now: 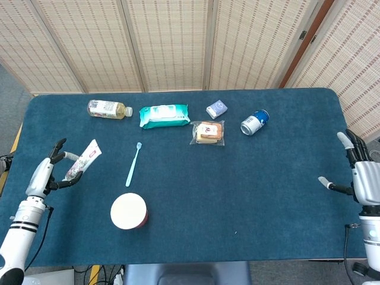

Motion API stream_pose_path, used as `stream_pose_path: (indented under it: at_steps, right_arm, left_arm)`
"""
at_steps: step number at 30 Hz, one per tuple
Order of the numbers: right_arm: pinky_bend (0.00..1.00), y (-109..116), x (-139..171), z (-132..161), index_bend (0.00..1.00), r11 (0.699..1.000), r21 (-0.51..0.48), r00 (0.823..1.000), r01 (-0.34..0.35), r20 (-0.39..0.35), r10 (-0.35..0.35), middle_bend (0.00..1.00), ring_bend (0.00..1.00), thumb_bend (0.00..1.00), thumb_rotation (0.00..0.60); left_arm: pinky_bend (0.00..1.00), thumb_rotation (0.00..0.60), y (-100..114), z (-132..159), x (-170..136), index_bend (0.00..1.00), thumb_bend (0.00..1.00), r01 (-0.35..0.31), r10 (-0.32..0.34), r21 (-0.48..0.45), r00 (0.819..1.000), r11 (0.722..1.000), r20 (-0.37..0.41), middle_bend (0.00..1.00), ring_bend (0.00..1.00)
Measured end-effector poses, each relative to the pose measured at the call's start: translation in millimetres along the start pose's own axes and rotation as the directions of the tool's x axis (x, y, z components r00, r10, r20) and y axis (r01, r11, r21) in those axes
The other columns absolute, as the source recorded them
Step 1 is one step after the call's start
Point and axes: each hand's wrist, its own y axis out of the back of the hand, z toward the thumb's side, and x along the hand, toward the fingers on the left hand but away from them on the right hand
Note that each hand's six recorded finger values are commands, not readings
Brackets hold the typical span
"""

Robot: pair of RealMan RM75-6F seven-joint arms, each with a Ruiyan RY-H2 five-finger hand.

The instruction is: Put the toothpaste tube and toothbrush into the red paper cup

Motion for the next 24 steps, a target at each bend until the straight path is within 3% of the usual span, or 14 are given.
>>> stream_pose_path:
  at_steps: [14, 24]
  right_arm:
    - [0.37, 11.1, -1.5, 4.2, 0.05, 1.0, 0.008, 1.0, 0.025, -0.016, -0.025, 0.0, 0.03, 0.0, 0.6]
    - [0.37, 12.2, -1.8, 4.5, 0.05, 1.0, 0.014, 1.0, 0.023, -0.013, -0.022, 0.0, 0.03, 0.0, 0.6]
  left_arm:
    - [0.0, 0.6, -28.3, 16.2, -30.8, 0.89, 0.34, 0.108, -0.097, -0.156, 0.992, 0.982, 0.075, 0.06, 0.0]
    - [0.0, 0.6, -45.1, 28.7, -34.9, 0.88, 0.35, 0.14, -0.086, -0.337, 0.982, 0.931, 0.169, 0.06, 0.0]
